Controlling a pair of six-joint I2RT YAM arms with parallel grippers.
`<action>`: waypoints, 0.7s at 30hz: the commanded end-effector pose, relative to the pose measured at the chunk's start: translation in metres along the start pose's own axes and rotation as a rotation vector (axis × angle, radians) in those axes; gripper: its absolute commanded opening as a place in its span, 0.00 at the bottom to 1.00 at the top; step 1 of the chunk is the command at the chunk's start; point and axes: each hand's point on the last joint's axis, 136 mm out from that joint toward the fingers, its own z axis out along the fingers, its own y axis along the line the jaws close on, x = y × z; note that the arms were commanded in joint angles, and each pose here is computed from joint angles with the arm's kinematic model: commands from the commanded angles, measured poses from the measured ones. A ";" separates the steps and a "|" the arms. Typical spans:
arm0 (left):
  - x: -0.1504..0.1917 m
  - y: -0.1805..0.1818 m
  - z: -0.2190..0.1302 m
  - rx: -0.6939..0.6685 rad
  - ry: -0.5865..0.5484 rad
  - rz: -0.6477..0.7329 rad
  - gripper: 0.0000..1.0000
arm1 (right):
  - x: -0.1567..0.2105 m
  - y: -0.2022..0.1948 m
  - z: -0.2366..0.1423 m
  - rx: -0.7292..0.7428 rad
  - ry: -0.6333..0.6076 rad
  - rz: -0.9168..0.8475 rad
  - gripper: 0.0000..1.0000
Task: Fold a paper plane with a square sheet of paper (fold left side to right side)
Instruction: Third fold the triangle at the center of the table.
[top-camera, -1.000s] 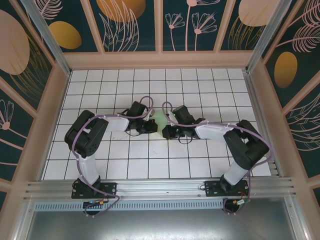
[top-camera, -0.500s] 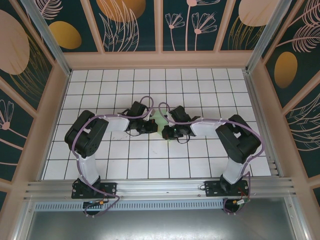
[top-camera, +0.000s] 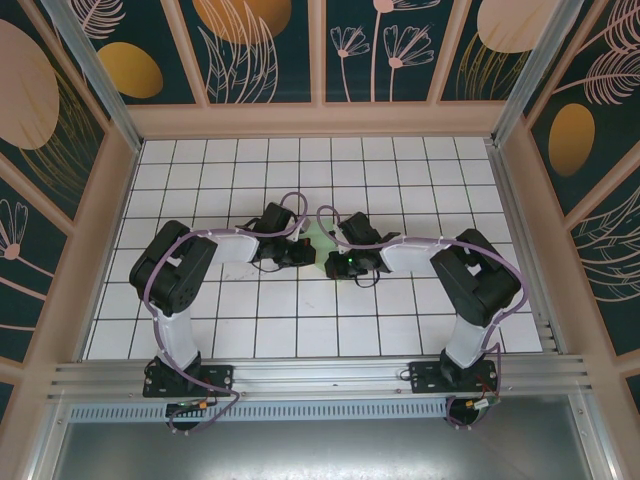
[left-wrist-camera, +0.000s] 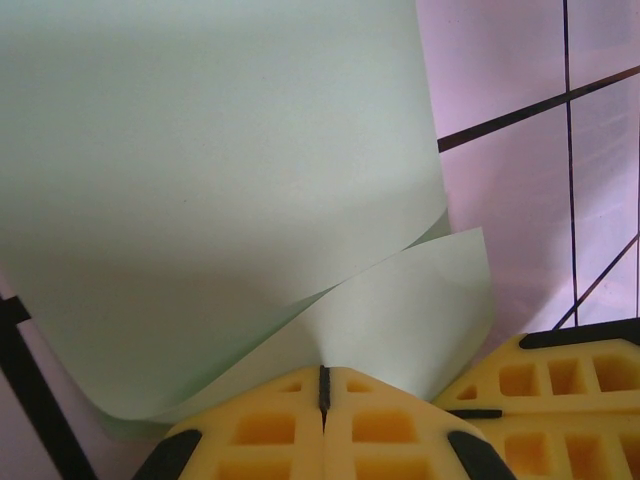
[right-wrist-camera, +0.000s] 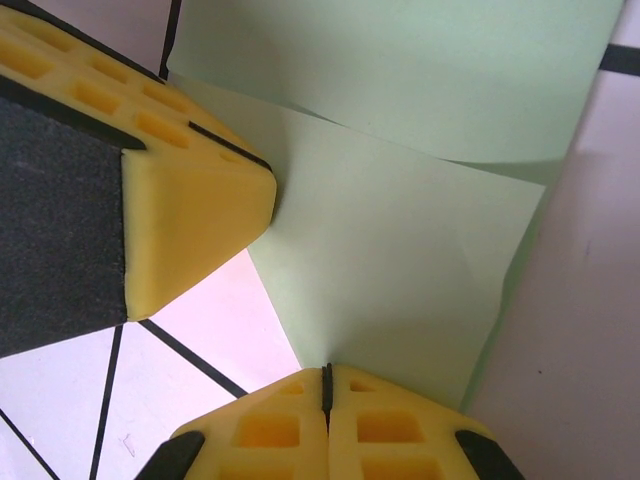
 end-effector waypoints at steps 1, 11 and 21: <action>0.034 0.059 0.015 -0.222 0.088 -0.057 0.07 | 0.021 -0.014 0.001 0.068 0.079 0.009 0.07; 0.033 0.061 0.016 -0.235 0.088 -0.054 0.06 | 0.051 -0.021 -0.010 0.085 0.157 0.022 0.07; 0.032 0.062 0.014 -0.242 0.087 -0.052 0.06 | 0.064 -0.030 -0.017 0.129 0.183 0.033 0.07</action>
